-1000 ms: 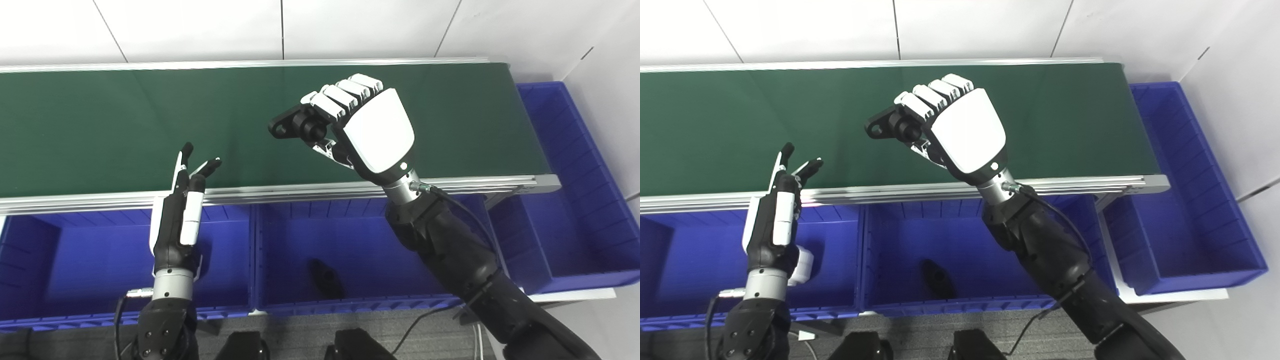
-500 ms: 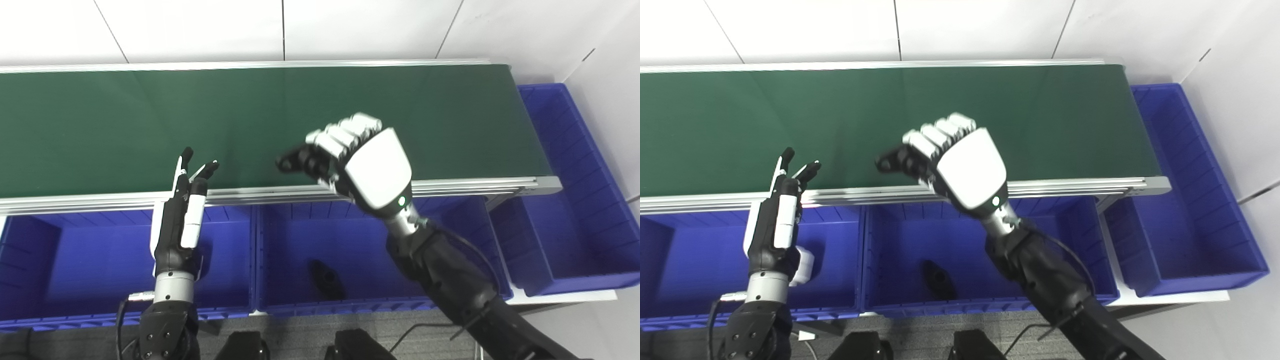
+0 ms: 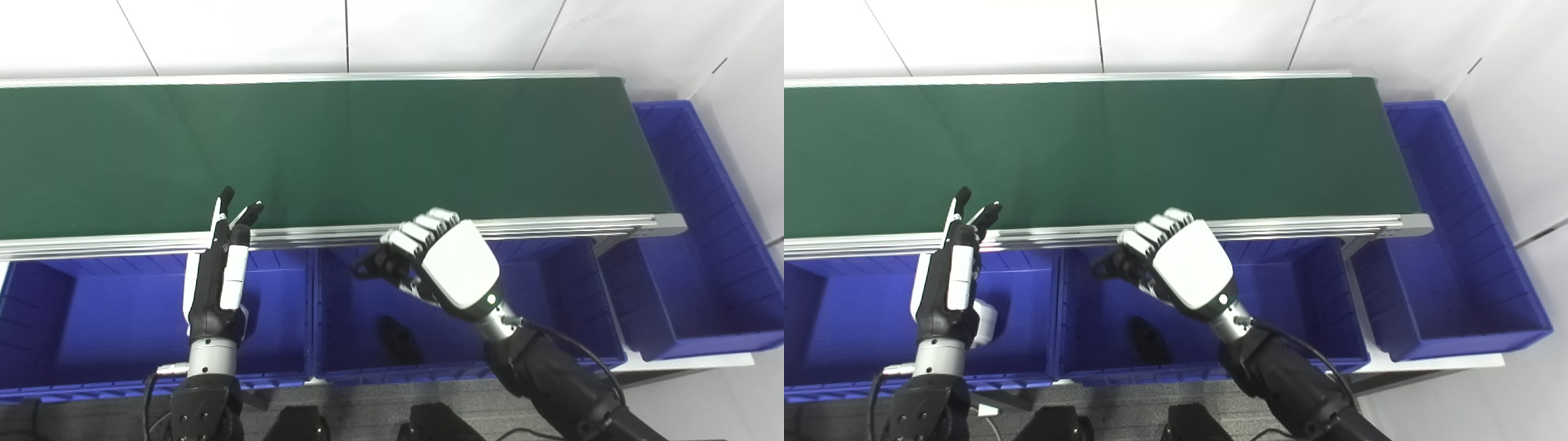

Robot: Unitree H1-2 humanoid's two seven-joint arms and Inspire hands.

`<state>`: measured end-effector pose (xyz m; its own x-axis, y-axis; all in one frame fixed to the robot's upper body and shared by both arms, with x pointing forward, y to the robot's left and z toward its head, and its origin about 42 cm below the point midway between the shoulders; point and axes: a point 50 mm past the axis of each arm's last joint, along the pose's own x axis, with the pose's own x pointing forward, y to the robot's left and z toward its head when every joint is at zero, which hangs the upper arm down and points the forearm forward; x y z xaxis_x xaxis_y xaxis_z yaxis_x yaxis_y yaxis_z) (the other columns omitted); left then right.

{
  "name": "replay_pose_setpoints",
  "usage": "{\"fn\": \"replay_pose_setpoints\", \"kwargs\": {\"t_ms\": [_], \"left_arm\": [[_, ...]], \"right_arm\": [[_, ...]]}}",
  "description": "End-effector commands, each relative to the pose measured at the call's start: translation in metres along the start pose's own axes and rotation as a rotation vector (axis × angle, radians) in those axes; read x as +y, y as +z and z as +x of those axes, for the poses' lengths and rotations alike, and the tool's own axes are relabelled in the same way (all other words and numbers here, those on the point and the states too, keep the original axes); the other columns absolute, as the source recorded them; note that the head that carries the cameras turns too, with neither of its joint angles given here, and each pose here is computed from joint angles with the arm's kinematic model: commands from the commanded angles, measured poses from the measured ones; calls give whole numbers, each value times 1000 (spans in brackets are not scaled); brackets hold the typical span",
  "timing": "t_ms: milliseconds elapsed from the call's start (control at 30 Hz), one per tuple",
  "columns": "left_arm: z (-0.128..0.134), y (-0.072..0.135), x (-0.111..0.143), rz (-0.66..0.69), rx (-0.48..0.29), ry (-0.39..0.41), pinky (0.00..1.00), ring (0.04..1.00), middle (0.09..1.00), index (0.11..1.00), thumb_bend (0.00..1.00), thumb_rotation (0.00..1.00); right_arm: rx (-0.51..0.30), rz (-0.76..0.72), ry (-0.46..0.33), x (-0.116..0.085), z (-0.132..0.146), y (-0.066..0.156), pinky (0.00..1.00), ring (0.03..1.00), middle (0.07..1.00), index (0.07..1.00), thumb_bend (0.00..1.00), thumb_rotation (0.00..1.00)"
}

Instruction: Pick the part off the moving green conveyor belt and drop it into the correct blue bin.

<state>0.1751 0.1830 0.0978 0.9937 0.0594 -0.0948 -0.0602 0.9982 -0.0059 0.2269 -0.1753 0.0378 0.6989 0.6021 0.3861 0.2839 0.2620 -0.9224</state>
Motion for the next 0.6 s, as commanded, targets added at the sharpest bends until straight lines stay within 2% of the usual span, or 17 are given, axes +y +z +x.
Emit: {"fn": "replay_pose_setpoints", "kwargs": {"t_ms": [0, 167, 267, 333, 367, 400, 433, 500, 533, 567], "left_arm": [[2, 8, -4, -7, -58, 11, 1000, 915, 849, 1000, 520, 960], [1, 8, -5, -6, -62, 12, 1000, 908, 846, 1000, 523, 969], [1, 9, -6, -10, -73, 11, 1000, 910, 846, 1000, 519, 970], [1, 10, -7, -11, -65, 13, 1000, 915, 847, 1000, 541, 970], [1, 11, -7, -11, -65, 15, 1000, 917, 848, 1000, 549, 971], [0, 11, -7, -11, -66, 16, 1000, 914, 846, 1000, 545, 970], [0, 11, -7, -11, -67, 17, 1000, 913, 847, 1000, 544, 970], [0, 11, -6, -18, -66, 17, 1000, 913, 848, 1000, 544, 970], [0, 11, -6, -24, -66, 17, 1000, 912, 850, 1000, 549, 960], [0, 11, -6, -23, -66, 17, 1000, 912, 851, 1000, 551, 956]], "right_arm": [[-20, 37, -34, -2, 3, -1, 234, 270, 396, 488, 528, 0], [-17, 59, 52, 11, -12, -5, 236, 269, 394, 492, 526, 0], [-12, 69, 93, 18, -18, -8, 283, 325, 413, 499, 529, 0], [5, 79, 124, 22, -21, -9, 291, 331, 412, 498, 530, 0], [26, 70, 165, 25, -21, -10, 292, 330, 411, 498, 530, 0], [41, 64, 195, 26, -22, -10, 311, 352, 442, 497, 523, 101], [53, 52, 222, 28, -23, -10, 355, 406, 498, 572, 654, 279], [62, 31, 254, 29, -24, -10, 395, 455, 546, 651, 794, 433], [63, 22, 263, 29, -24, -10, 560, 622, 699, 776, 897, 566], [61, 3, 268, 30, -25, -10, 617, 678, 751, 819, 932, 611]]}}
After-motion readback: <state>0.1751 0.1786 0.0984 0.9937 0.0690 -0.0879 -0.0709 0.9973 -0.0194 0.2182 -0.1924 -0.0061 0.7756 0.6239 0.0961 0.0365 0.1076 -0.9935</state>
